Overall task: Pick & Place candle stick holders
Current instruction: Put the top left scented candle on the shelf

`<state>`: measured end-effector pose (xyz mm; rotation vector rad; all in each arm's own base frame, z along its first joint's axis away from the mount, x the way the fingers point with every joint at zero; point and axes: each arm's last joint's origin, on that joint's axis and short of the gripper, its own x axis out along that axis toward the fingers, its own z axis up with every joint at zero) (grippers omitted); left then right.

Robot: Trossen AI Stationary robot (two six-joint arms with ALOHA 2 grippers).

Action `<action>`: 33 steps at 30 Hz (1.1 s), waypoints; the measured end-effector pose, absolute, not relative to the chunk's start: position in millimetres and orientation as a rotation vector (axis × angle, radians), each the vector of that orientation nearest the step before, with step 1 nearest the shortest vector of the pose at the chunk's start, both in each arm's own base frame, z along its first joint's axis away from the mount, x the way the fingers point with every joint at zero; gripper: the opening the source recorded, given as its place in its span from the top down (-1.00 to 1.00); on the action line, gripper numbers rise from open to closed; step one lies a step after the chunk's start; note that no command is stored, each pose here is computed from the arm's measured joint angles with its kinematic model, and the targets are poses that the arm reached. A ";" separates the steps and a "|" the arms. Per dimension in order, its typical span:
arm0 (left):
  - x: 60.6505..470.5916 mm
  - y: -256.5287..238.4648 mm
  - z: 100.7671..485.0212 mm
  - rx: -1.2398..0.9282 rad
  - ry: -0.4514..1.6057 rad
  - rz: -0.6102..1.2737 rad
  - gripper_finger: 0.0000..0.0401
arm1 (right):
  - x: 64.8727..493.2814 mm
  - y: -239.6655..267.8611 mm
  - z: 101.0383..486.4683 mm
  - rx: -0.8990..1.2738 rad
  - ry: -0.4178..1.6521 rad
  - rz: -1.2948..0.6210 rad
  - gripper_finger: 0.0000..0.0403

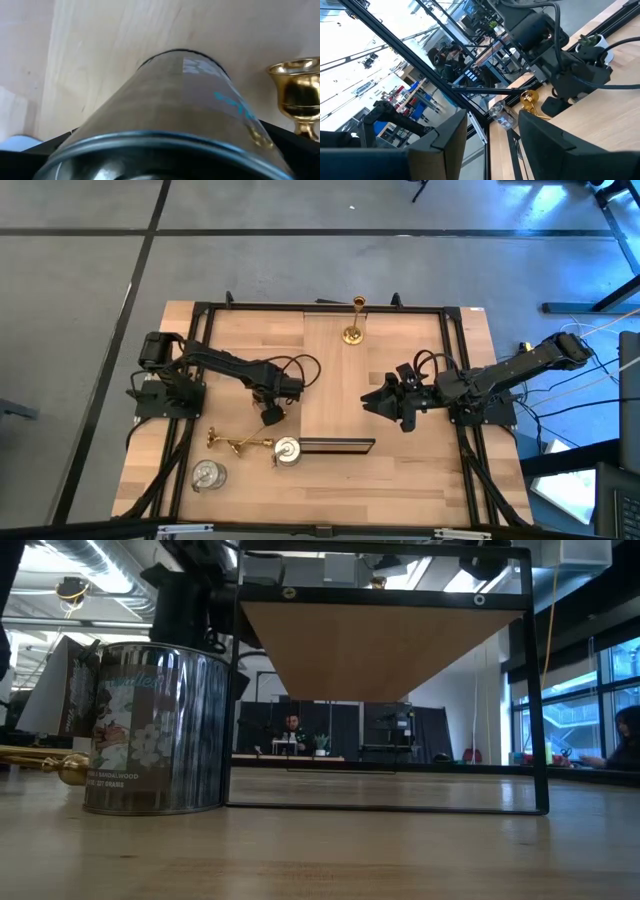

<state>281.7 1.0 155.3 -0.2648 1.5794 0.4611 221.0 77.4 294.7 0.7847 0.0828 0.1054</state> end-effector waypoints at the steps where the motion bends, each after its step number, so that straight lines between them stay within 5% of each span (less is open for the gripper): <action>1: 281.8 0.9 155.3 -0.266 1.580 0.459 -1.00 | 221.0 77.4 294.7 0.785 0.083 0.105 0.10; 18: 272.7 0.8 163.8 -0.374 1.642 0.393 -0.77 | 221.0 76.9 294.7 0.784 0.077 0.091 0.10; 33: 256.7 29.4 274.8 -0.331 1.297 0.390 -0.77 | 221.0 76.8 294.0 0.782 0.083 0.086 0.10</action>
